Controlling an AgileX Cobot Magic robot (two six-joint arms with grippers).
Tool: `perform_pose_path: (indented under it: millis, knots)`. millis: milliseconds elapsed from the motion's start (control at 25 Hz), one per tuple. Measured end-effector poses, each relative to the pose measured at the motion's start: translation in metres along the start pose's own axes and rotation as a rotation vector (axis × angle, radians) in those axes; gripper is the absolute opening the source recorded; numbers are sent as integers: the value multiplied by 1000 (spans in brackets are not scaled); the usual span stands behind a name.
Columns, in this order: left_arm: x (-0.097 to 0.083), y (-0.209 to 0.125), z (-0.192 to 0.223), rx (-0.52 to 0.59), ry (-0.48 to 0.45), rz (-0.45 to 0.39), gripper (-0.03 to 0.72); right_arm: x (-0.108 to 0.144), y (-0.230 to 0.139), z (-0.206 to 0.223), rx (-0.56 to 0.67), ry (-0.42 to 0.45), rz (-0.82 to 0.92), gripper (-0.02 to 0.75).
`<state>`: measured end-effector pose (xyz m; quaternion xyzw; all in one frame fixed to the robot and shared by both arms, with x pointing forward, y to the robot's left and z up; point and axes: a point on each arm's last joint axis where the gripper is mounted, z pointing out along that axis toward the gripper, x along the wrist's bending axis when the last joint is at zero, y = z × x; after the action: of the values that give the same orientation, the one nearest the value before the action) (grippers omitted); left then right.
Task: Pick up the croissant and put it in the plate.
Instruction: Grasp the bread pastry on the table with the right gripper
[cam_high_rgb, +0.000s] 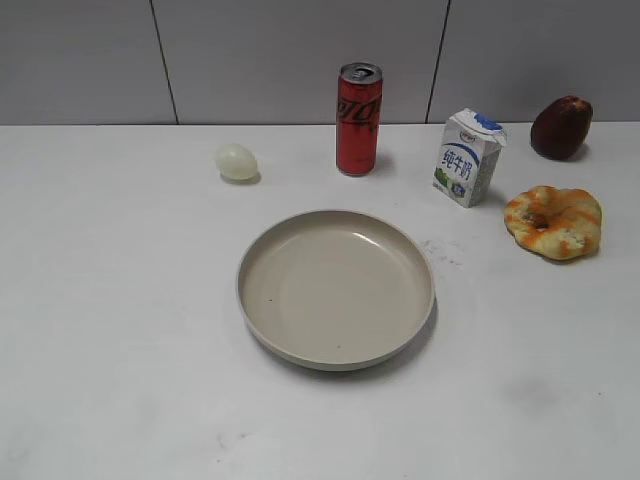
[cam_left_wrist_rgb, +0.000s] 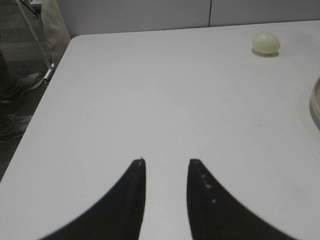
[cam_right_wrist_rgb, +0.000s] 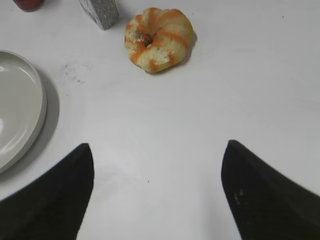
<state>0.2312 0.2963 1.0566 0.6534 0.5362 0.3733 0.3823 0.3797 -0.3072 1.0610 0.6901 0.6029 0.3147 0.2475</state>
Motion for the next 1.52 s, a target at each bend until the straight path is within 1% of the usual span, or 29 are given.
perform_pose_path:
  millis: [160,280,400,560,720,920,1200,1360,1520]
  knots:
    - [0,0,0,0,0,0,228,-5,34,44,168,1,21,596]
    - [0,0,0,0,0,0,228,-11,49,88,303,3,16,596]
    - [0,0,0,0,0,0,228,-16,62,125,374,7,0,596]
    - [0,0,0,0,0,0,228,-22,79,168,425,16,-38,596]
    - [0,0,0,0,0,0,228,-27,98,203,431,26,-87,599]
    - [0,0,0,0,0,0,228,-32,112,238,434,40,-144,655]
    - [0,0,0,0,0,0,228,-34,106,272,492,55,-199,664]
    - [0,0,0,0,0,0,228,-21,94,287,538,64,-273,665]
    - [0,0,0,0,0,0,228,-12,85,300,540,63,-293,665]
